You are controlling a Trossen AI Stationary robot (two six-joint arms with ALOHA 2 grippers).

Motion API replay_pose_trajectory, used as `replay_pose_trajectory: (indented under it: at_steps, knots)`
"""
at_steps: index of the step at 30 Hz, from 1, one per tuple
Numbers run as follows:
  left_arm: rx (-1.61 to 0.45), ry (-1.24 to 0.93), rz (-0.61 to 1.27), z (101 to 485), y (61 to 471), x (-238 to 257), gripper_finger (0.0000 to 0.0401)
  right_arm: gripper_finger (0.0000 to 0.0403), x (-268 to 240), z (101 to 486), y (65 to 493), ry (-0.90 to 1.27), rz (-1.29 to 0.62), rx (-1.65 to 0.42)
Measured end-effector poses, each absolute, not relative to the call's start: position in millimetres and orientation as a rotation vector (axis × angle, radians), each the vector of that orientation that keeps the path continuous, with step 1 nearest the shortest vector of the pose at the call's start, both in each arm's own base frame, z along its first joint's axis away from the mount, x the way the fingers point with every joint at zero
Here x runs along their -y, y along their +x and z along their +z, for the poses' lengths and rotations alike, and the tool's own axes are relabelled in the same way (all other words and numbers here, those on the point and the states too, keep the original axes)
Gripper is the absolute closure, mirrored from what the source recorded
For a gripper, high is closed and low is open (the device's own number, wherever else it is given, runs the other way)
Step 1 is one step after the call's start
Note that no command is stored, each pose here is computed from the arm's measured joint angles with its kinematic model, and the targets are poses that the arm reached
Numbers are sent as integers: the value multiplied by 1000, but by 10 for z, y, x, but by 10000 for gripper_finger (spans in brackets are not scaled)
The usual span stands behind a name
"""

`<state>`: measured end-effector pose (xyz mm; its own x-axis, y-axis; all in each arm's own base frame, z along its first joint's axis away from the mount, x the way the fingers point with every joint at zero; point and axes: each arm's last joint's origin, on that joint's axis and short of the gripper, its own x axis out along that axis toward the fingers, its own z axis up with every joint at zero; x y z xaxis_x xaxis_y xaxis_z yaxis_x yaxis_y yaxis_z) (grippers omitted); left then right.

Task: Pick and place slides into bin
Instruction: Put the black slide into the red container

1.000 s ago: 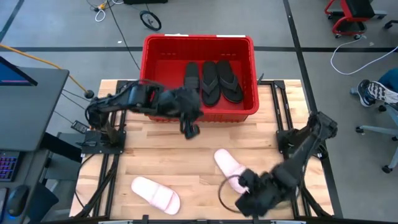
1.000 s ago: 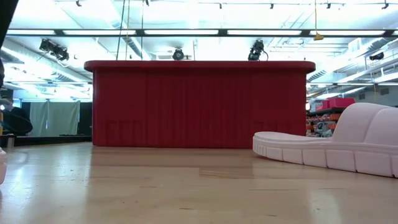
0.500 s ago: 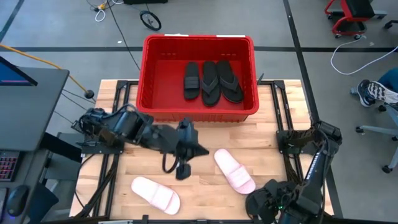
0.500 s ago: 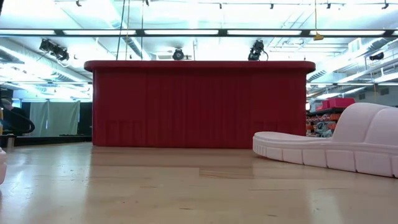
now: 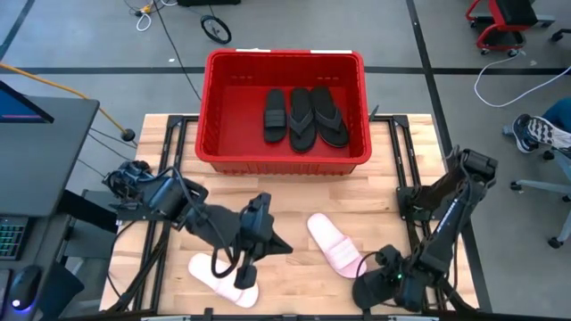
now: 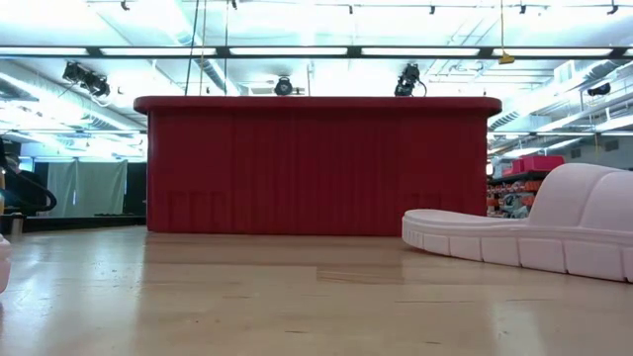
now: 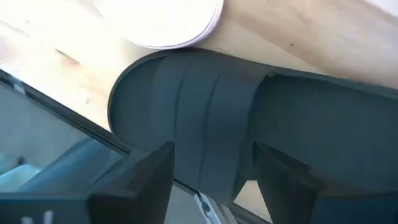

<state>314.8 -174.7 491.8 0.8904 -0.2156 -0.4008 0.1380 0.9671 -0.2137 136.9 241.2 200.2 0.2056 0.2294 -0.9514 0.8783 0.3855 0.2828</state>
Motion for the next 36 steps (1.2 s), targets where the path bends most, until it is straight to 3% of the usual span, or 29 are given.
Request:
replay_pose_trajectory:
  at_steps: [6,13,16,21,23,26,30,33,36]
  knots:
    - [-451,-175,-187,4904,3133,1761,387,190,-2392,1840,1355,1277,-447,-1312]
    - [-452,-175,-182,4903,3137,1751,380,214,-2378,1733,1354,1247,-411,-1284]
    - [-451,-175,-182,4903,3138,1750,388,256,-2391,1773,1367,1208,-359,-1269]
    - [-451,-178,-181,4902,3140,1750,395,370,-2448,1818,1329,1189,-311,-1273]
    - [-454,-204,-175,4902,3140,1750,395,388,-2486,1866,1306,1210,-306,-1279]
    - [-458,-256,-162,4903,3141,1749,385,382,-2610,2056,1301,1244,-241,-1306]
    - [-461,-315,-150,4906,3142,1749,374,393,-2835,2554,1346,1226,15,-1248]
    - [-446,-352,-148,4922,3149,1753,374,390,-2923,3008,1433,1020,247,-1004]
    - [-437,-362,-147,4938,3149,1738,382,389,-2887,3429,1549,717,335,-705]
